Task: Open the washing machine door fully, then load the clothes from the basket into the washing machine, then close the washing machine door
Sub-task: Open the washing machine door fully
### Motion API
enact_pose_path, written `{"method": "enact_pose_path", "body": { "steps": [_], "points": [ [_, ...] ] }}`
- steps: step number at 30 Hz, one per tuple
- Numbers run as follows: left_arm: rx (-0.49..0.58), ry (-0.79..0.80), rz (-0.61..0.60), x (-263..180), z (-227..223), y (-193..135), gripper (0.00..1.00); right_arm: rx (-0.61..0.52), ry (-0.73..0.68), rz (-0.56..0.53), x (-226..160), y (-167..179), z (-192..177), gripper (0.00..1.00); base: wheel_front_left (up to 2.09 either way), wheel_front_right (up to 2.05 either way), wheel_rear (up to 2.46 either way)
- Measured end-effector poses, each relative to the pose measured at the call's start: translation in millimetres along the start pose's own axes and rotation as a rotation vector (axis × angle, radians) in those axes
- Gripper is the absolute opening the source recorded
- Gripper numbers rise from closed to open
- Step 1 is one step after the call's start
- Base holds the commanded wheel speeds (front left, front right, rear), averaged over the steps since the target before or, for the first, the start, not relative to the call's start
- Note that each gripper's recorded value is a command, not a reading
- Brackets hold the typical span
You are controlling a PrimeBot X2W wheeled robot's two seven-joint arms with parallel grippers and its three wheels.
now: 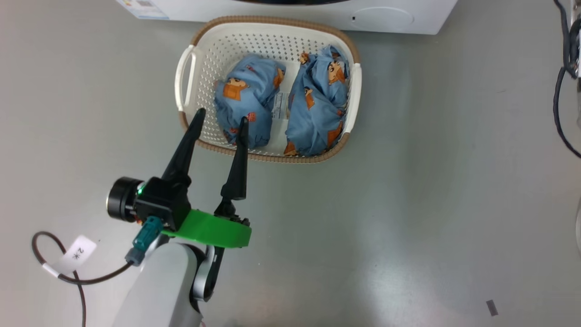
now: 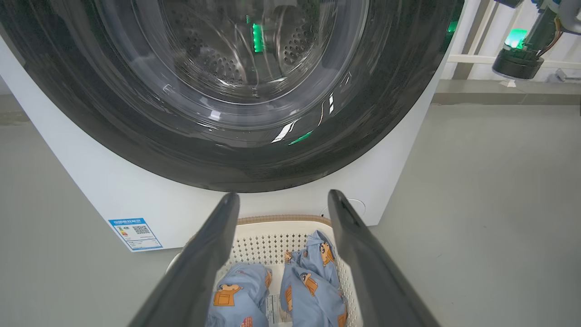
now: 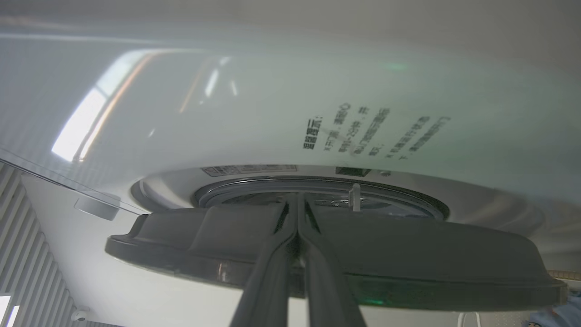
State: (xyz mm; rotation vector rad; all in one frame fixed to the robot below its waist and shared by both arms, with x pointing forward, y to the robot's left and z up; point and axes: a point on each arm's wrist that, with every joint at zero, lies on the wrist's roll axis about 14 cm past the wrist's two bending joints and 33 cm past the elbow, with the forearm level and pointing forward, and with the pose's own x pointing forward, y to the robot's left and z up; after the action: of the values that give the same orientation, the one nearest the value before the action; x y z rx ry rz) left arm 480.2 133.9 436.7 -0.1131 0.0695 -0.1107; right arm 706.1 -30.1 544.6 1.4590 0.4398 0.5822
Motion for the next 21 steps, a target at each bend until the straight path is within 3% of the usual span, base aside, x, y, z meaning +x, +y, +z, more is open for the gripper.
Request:
{"method": "enact_pose_path", "body": {
  "steps": [21],
  "points": [
    [-0.008, 0.004, 0.026, 5, -4, 6, 1.0, -0.054, 0.116, -0.069, 16, -22, -12, 0.0, 0.0, 0.0, 0.0]
  ]
}}
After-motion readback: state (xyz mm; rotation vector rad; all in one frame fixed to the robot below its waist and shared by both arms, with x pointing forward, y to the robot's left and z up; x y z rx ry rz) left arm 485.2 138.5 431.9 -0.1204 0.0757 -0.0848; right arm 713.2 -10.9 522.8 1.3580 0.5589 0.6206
